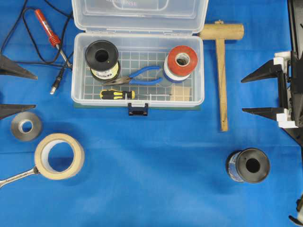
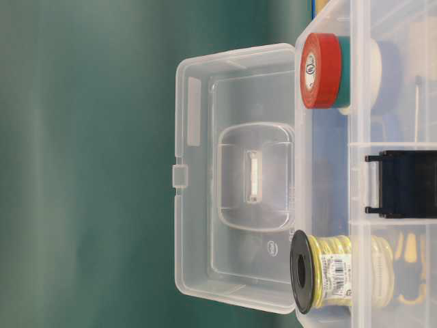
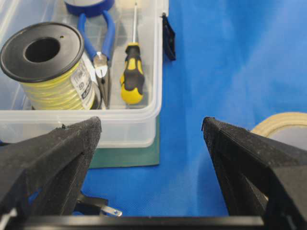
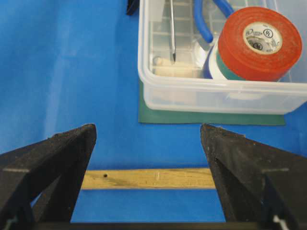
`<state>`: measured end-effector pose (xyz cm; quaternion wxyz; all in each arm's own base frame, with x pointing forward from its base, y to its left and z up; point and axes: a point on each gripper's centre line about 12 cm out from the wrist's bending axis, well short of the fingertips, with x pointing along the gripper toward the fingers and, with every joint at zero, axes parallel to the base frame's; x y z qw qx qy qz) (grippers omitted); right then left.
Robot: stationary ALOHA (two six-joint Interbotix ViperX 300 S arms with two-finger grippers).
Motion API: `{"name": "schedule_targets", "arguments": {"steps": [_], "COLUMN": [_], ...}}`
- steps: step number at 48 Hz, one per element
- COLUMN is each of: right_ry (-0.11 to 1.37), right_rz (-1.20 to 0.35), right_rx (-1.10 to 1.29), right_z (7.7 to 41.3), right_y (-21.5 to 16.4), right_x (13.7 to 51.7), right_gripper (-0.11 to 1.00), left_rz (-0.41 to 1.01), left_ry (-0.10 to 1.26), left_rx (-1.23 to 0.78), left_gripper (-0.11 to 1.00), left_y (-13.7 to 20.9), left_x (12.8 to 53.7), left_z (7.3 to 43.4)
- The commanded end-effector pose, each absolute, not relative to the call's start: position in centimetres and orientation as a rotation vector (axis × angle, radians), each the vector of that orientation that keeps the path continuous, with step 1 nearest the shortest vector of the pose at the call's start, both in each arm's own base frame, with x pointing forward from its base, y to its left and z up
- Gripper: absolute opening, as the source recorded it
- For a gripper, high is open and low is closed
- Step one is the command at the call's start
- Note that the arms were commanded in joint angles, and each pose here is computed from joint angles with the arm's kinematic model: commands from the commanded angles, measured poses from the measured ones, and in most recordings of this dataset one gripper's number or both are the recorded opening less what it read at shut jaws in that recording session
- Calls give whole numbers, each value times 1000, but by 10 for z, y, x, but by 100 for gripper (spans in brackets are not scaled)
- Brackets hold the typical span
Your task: Open the tool box with both arms.
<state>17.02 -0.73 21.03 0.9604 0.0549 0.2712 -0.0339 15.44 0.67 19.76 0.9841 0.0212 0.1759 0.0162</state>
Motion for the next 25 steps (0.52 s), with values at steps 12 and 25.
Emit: {"name": "schedule_targets", "arguments": {"steps": [12,25], "right_ry": [534,534], "right_rz": [-69,-69], "right_rx": [111,109], "right_z": [215,215], "right_y": [-7,-8], "right_x": [173,173], "right_gripper": [87,87], "left_rz": [32,33], "left_ry": [341,343], "left_rx": [42,41], "left_gripper": [91,91], "left_y": [7,7], "left_x": [156,156], "left_z": [201,201]}}
